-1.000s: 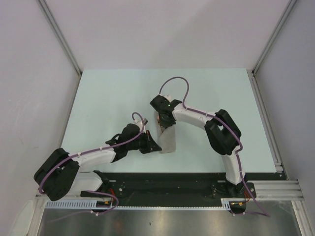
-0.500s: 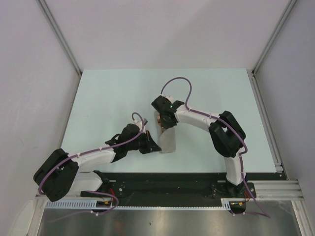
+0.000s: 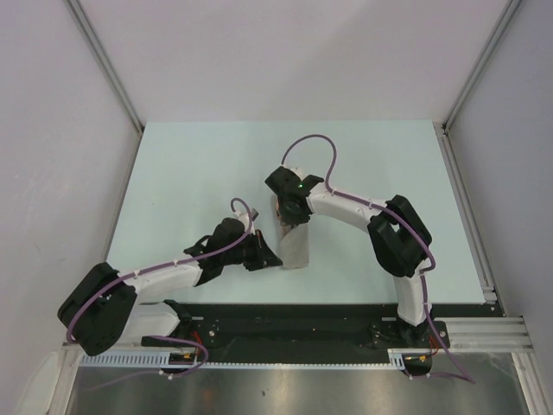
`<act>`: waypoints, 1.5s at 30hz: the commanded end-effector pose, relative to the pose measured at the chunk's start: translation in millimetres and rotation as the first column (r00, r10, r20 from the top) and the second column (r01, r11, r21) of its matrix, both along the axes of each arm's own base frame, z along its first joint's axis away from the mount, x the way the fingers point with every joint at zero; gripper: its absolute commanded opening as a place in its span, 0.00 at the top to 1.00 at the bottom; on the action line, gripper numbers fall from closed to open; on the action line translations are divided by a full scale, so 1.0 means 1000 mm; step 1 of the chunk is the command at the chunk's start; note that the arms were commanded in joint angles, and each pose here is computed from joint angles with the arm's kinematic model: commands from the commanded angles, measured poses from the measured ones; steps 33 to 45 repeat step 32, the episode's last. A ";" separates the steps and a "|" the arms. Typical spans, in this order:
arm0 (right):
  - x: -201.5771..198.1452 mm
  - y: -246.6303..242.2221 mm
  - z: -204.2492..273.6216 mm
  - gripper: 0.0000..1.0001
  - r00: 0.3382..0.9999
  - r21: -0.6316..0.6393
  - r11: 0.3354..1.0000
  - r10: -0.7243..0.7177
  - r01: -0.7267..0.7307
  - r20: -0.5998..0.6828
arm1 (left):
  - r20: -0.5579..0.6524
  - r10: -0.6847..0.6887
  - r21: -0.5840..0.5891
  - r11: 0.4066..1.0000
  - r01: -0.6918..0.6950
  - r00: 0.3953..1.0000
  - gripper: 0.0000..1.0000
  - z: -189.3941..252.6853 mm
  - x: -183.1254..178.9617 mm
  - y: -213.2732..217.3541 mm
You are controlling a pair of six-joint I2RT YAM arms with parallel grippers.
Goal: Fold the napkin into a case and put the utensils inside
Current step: Insert the knife into the folded napkin, then reset both arms
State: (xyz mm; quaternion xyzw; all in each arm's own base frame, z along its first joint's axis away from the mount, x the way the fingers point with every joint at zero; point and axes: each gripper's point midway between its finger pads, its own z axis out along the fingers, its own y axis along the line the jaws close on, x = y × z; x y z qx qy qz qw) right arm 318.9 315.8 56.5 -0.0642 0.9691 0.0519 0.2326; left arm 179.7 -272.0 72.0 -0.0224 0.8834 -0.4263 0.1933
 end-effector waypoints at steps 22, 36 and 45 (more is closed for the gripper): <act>-0.100 -0.109 0.088 0.00 0.977 0.312 0.947 -0.132 0.075 0.168 | 0.295 -0.028 -0.163 0.983 0.079 0.955 0.61 0.050 -0.058 0.020; -0.135 -0.099 0.113 0.00 0.943 0.643 0.753 -0.098 -0.138 0.317 | 0.357 0.017 -0.242 0.967 0.075 0.934 0.55 0.090 -0.060 0.021; -0.135 -0.099 0.113 0.00 0.943 0.643 0.753 -0.098 -0.138 0.317 | 0.357 0.017 -0.242 0.967 0.075 0.934 0.55 0.090 -0.060 0.021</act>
